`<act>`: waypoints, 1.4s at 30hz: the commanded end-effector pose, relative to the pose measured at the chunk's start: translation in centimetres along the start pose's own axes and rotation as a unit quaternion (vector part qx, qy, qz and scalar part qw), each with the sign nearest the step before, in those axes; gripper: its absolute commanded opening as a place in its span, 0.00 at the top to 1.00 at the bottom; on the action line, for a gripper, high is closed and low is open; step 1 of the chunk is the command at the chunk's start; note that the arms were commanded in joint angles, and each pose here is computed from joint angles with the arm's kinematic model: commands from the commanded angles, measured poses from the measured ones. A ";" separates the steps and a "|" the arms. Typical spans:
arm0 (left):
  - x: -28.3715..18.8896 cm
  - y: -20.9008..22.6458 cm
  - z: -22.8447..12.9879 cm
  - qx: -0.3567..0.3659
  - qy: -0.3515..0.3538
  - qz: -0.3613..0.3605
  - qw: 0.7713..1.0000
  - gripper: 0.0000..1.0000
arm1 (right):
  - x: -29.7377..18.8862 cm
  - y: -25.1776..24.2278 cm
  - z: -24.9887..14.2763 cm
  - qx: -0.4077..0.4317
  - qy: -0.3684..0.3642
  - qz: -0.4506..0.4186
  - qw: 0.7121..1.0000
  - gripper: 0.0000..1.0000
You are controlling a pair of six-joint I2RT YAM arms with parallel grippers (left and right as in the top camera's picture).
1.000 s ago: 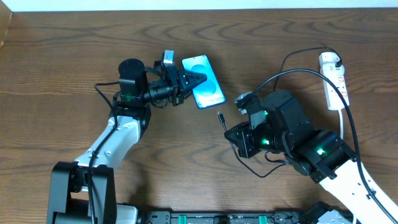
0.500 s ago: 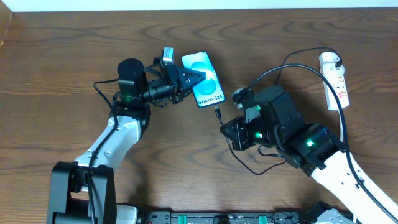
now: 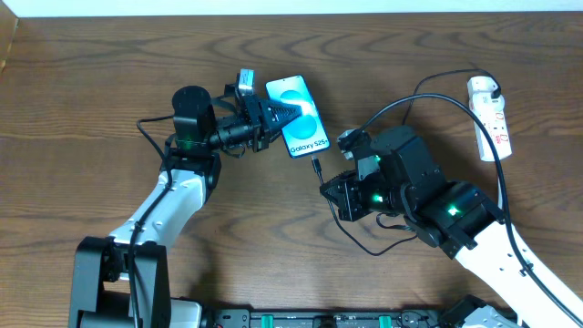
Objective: Plug charger to phone and switch on socket
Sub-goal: 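Carry the cable plug with the right gripper toward the phone's bottom port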
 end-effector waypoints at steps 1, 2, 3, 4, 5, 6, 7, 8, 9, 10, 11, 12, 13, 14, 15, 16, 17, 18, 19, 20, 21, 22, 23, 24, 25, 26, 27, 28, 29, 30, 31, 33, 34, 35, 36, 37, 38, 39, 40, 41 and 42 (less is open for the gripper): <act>-0.3 -1.4 0.4 0.035 -0.003 -0.012 0.999 0.93 | 0.1 0.3 -0.1 0.003 0.004 0.007 1.000 0.99; -0.2 -1.4 0.4 0.035 -0.002 -0.012 0.999 0.92 | 0.1 0.3 0.0 0.003 0.003 0.008 1.000 0.99; -0.2 -1.4 0.4 0.035 -0.002 -0.012 0.999 0.92 | 0.1 0.3 0.0 0.002 0.002 0.008 1.000 0.99; -0.2 -1.4 0.4 0.035 -0.002 -0.012 0.999 0.92 | 0.1 0.3 0.0 0.002 0.002 0.009 1.000 0.99; -0.2 -1.4 0.4 0.035 -0.002 -0.012 0.999 0.93 | 0.1 0.3 0.0 0.002 0.001 0.009 1.000 0.99; -0.2 -1.4 0.4 0.035 -0.002 -0.012 0.999 0.93 | 0.1 0.3 0.0 0.001 0.001 0.009 1.000 0.99; -0.2 -1.4 0.4 0.035 -0.002 -0.012 0.999 0.92 | 0.1 0.3 0.0 0.002 0.001 0.009 1.000 0.99; -0.2 -1.4 0.4 0.035 -0.002 -0.012 0.999 0.92 | 0.1 0.3 0.0 0.002 0.001 0.009 1.000 0.99; -0.2 -1.4 0.3 0.035 -0.002 -0.012 0.999 0.93 | 0.1 0.3 0.1 0.002 0.000 0.008 1.000 0.99; -0.2 -1.4 0.3 0.035 -0.002 -0.012 0.999 0.92 | 0.2 0.3 0.1 0.002 0.000 0.007 1.000 0.99; -0.2 -1.4 0.3 0.035 -0.002 -0.012 0.999 0.93 | 0.2 0.3 0.1 0.002 0.001 0.007 1.000 0.99; -0.2 -1.4 0.3 0.035 -0.002 -0.012 0.999 0.92 | 0.3 0.2 0.1 0.003 0.002 0.006 1.000 0.99; -0.2 -1.4 0.3 0.035 -0.002 -0.012 0.999 0.93 | 0.3 0.2 0.1 0.003 0.003 0.006 1.000 0.99; -0.2 -1.4 0.3 0.035 -0.002 -0.012 0.999 0.93 | 0.5 0.1 0.1 0.004 0.004 0.004 1.000 0.99; -0.2 -1.4 0.3 0.034 -0.002 -0.012 0.999 0.93 | 0.6 0.1 0.1 0.005 0.005 0.004 1.000 0.99; -0.2 -1.4 0.3 0.032 -0.002 -0.012 0.999 0.93 | 0.7 0.0 0.1 0.005 0.006 0.003 1.000 0.99; -0.2 -1.4 0.3 0.031 -0.001 -0.012 0.999 0.92 | 0.7 0.0 0.1 0.005 0.006 0.003 1.000 0.99; -0.2 -1.4 0.3 0.031 -0.001 -0.012 0.999 0.92 | 0.8 0.0 0.1 0.005 0.006 0.003 1.000 0.99; -0.1 -1.4 0.3 0.031 0.000 -0.012 0.999 0.93 | 0.8 0.1 0.2 0.004 0.005 0.005 1.000 0.99; -0.1 -1.4 0.3 0.031 0.000 -0.012 0.999 0.93 | 0.8 0.1 0.3 0.003 0.002 0.006 1.000 0.99; -0.1 -1.4 0.3 0.031 0.000 -0.012 0.999 0.93 | 0.8 0.1 0.4 0.002 0.001 0.007 1.000 0.99; -0.1 -1.4 0.3 0.031 0.000 -0.012 0.999 0.92 | 0.8 0.2 0.4 0.002 0.000 0.008 1.000 0.99; -0.1 -1.4 0.3 0.031 0.000 -0.013 0.999 0.93 | 0.8 0.2 0.4 0.001 0.000 0.008 1.000 0.99; -0.1 -1.4 0.2 0.031 0.001 -0.013 0.999 0.93 | 0.8 0.2 0.4 0.002 -0.001 0.008 1.000 0.99; -0.1 -1.4 0.2 0.031 0.002 -0.013 0.999 0.93 | 0.8 0.2 0.4 0.001 -0.001 0.008 1.000 0.99; -0.1 -1.4 0.2 0.031 0.003 -0.013 0.999 0.93 | 0.8 0.2 0.4 0.001 -0.001 0.008 1.000 0.99; -0.1 -1.4 0.2 0.031 0.003 -0.013 0.999 0.93 | 0.8 0.2 0.4 0.001 -0.001 0.008 1.000 0.99; -0.1 -1.4 0.2 0.031 0.003 -0.014 0.999 0.93 | 0.8 0.2 0.4 0.001 -0.001 0.008 1.000 0.99; -0.1 -1.4 0.2 0.031 0.003 -0.014 0.999 0.93 | 0.8 0.2 0.4 0.001 0.000 0.008 1.000 0.99; -0.2 -1.4 0.2 0.033 0.003 -0.014 0.999 0.93 | 0.8 0.2 0.4 0.001 0.000 0.008 1.000 0.99; -0.2 -1.4 0.2 0.034 0.003 -0.014 0.999 0.93 | 0.8 0.2 0.4 0.002 0.000 0.008 1.000 0.99; -0.1 -1.4 0.2 0.034 0.003 -0.014 0.999 0.93 | 0.8 0.2 0.4 0.002 0.000 0.008 1.000 0.99; -0.1 -1.4 0.2 0.035 0.003 -0.014 0.999 0.93 | 0.8 0.2 0.4 0.002 0.000 0.008 1.000 0.99; -0.2 -1.5 0.2 0.036 0.003 -0.014 0.999 0.93 | 0.8 0.2 0.4 0.001 0.000 0.008 1.000 0.99; -0.2 -1.4 0.2 0.035 0.003 -0.014 0.999 0.93 | 0.8 0.2 0.4 0.001 -0.001 0.008 1.000 0.99; -0.2 -1.4 0.2 0.035 0.003 -0.014 0.999 0.93 | 0.8 0.2 0.4 0.001 -0.001 0.008 1.000 0.99; -0.1 -1.4 0.2 0.035 0.004 -0.014 0.999 0.92 | 0.8 0.1 0.5 0.001 -0.002 0.006 1.000 0.99; -0.2 -1.4 0.1 0.035 0.005 -0.014 0.999 0.92 | 0.8 0.1 0.5 0.001 -0.002 0.006 1.000 0.99; -0.2 -1.5 0.1 0.035 0.006 -0.015 0.999 0.93 | 0.8 0.1 0.5 0.001 -0.003 0.005 1.000 0.99; -0.2 -1.5 0.1 0.036 0.008 -0.015 0.999 0.93 | 0.8 0.1 0.5 0.001 -0.003 0.005 1.000 0.99; -0.2 -1.5 0.0 0.037 0.009 -0.016 0.999 0.92 | 0.8 0.1 0.5 0.001 -0.004 0.003 1.000 0.99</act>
Point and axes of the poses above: each gripper's point midway between its finger pads, its own x axis out along the fingers, its own y axis along the line the jaws close on, z = x × y, the point moved 5 cm from there along -x, back along the fingers, and after that the axes turned 9 degrees about x, right-handed, at the moved point
